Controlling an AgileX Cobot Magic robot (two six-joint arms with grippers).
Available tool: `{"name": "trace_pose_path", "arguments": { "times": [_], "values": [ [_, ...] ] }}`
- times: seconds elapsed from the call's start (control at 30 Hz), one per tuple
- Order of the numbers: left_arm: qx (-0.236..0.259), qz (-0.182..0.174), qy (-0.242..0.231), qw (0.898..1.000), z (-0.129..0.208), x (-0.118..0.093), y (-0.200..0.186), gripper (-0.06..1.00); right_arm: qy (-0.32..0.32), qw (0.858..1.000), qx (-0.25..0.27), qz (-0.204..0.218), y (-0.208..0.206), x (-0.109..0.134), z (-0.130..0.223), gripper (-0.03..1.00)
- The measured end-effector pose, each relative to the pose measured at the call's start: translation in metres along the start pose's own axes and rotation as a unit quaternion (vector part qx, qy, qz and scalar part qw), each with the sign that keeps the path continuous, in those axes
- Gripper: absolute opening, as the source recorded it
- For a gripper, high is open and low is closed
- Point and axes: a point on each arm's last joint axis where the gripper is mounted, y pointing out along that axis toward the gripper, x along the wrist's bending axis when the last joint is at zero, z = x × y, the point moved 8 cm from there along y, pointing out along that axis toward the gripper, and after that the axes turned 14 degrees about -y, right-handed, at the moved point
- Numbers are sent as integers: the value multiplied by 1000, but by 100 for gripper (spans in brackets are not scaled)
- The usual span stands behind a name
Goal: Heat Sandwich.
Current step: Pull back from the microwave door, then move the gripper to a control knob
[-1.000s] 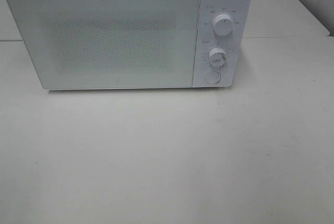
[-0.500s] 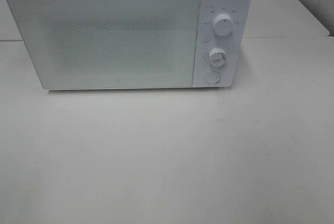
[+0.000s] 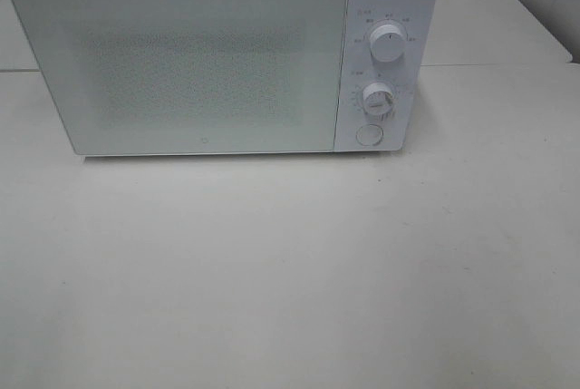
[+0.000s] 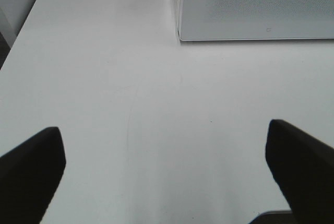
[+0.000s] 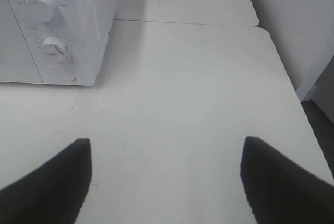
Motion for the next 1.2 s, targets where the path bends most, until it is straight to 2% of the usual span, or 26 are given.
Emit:
{"name": "trace_pose_path", "arguments": {
  "times": [0.37,1.2],
  "values": [
    [0,0,0,1000,0,0,0,99,3,1000,18,-17,35,3,-12,76],
    [0,0,0,1000,0,0,0,99,5,1000,-6,-26,121,7,-38,76]
  ]
}}
